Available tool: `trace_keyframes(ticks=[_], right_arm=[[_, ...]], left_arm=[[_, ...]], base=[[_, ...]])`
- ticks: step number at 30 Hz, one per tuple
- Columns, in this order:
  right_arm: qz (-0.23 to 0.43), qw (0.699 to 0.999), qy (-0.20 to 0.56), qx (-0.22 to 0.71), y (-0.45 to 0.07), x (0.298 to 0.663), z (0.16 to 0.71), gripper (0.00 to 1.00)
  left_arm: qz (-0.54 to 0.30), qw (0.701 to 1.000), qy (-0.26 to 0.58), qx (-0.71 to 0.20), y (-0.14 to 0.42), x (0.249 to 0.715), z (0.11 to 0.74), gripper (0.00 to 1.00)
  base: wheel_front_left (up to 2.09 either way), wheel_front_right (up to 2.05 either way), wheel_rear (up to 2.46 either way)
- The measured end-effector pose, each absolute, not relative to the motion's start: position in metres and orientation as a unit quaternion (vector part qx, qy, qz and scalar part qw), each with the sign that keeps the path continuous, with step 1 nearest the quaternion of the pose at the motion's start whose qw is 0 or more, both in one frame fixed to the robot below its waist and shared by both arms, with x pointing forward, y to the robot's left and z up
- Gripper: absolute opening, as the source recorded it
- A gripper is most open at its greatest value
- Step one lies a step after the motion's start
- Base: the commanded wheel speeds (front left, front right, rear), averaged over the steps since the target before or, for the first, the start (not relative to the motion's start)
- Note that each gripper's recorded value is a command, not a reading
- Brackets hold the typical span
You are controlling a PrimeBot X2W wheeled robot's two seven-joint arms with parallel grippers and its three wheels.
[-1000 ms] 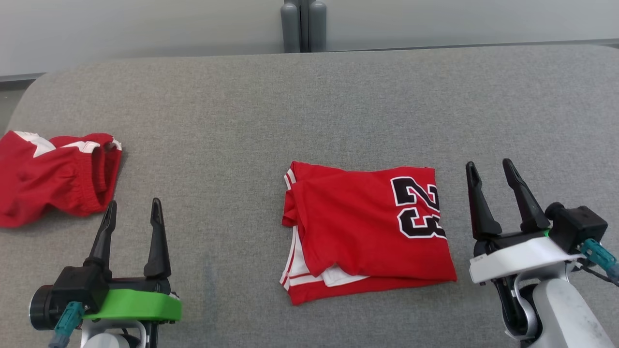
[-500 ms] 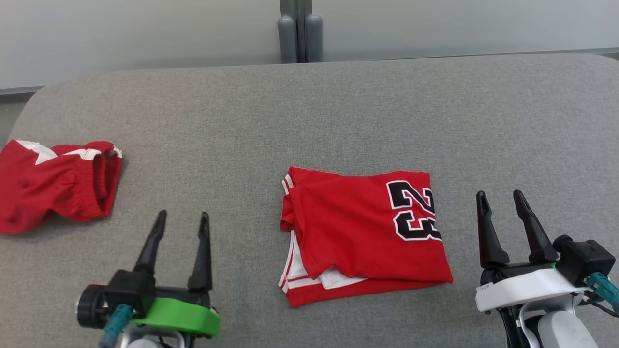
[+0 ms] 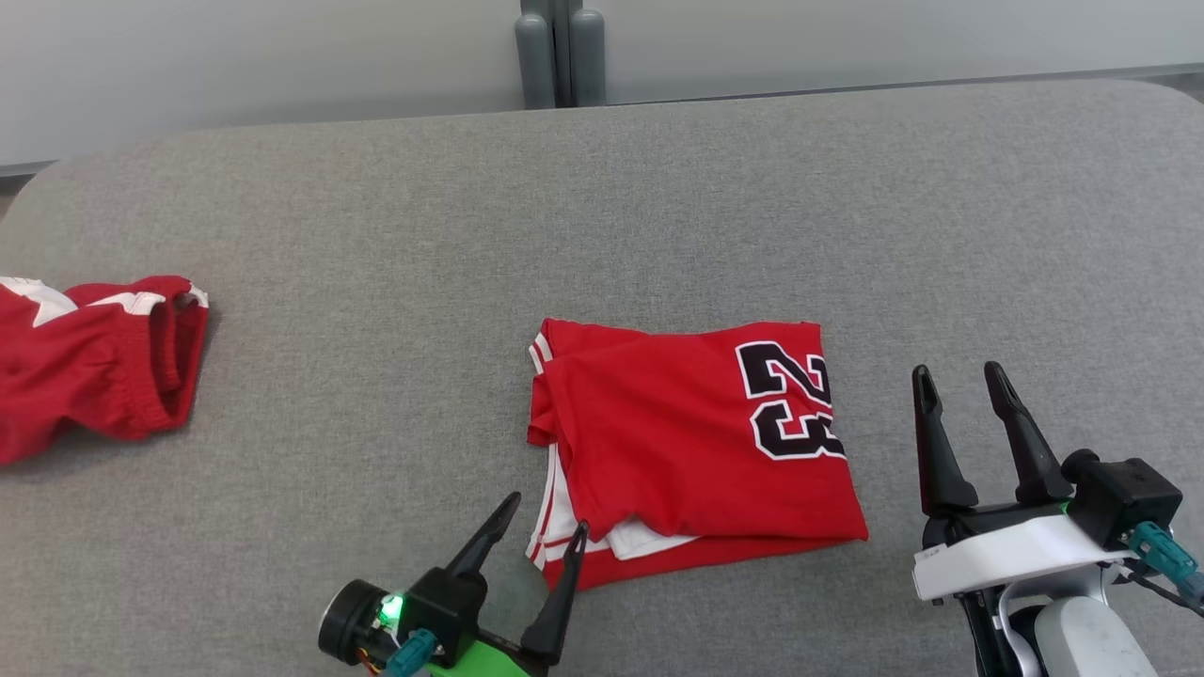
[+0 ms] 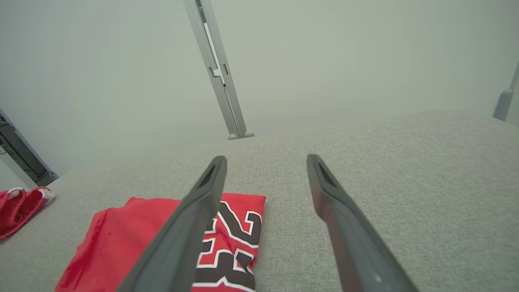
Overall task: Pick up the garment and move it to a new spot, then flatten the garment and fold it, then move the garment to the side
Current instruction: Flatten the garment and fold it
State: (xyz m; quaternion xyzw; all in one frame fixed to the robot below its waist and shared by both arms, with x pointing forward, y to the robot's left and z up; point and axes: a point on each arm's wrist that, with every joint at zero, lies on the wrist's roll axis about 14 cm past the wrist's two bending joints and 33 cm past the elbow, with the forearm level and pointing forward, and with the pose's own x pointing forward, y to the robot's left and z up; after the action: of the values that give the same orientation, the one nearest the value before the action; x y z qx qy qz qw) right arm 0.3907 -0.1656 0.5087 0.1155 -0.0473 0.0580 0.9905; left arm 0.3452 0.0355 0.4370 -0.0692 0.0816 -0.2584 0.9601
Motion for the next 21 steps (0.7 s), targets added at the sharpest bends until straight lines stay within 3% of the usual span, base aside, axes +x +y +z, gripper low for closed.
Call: trace_keyframes(ticks=[15, 16, 17, 18, 19, 21], right_arm=[[0.028, 0.992, -0.037, 0.114, -0.183, 0.391, 0.499, 1.00], [0.027, 0.992, -0.037, 0.114, -0.184, 0.391, 0.499, 1.00], [0.026, 0.992, -0.037, 0.114, -0.185, 0.391, 0.499, 1.00], [0.024, 0.993, -0.036, 0.114, -0.185, 0.391, 0.499, 1.00], [0.023, 0.993, -0.037, 0.114, -0.186, 0.391, 0.499, 1.00], [0.022, 0.993, -0.038, 0.113, -0.187, 0.391, 0.500, 1.00]], left_arm=[[-0.315, 0.936, 0.144, -0.064, 0.006, 0.342, 0.399, 1.00], [-0.315, 0.935, 0.146, -0.066, 0.006, 0.342, 0.398, 0.77], [-0.315, 0.935, 0.147, -0.068, 0.005, 0.343, 0.398, 0.39], [-0.314, 0.935, 0.147, -0.070, 0.005, 0.345, 0.398, 0.33], [-0.314, 0.935, 0.146, -0.070, 0.005, 0.346, 0.398, 0.00], [-0.313, 0.936, 0.143, -0.070, 0.006, 0.348, 0.400, 0.00]], base=[[0.00, 0.00, 0.00], [0.00, 0.00, 0.00], [0.00, 0.00, 0.00], [0.00, 0.00, 0.00], [0.00, 0.00, 0.00], [0.00, 0.00, 0.00]])
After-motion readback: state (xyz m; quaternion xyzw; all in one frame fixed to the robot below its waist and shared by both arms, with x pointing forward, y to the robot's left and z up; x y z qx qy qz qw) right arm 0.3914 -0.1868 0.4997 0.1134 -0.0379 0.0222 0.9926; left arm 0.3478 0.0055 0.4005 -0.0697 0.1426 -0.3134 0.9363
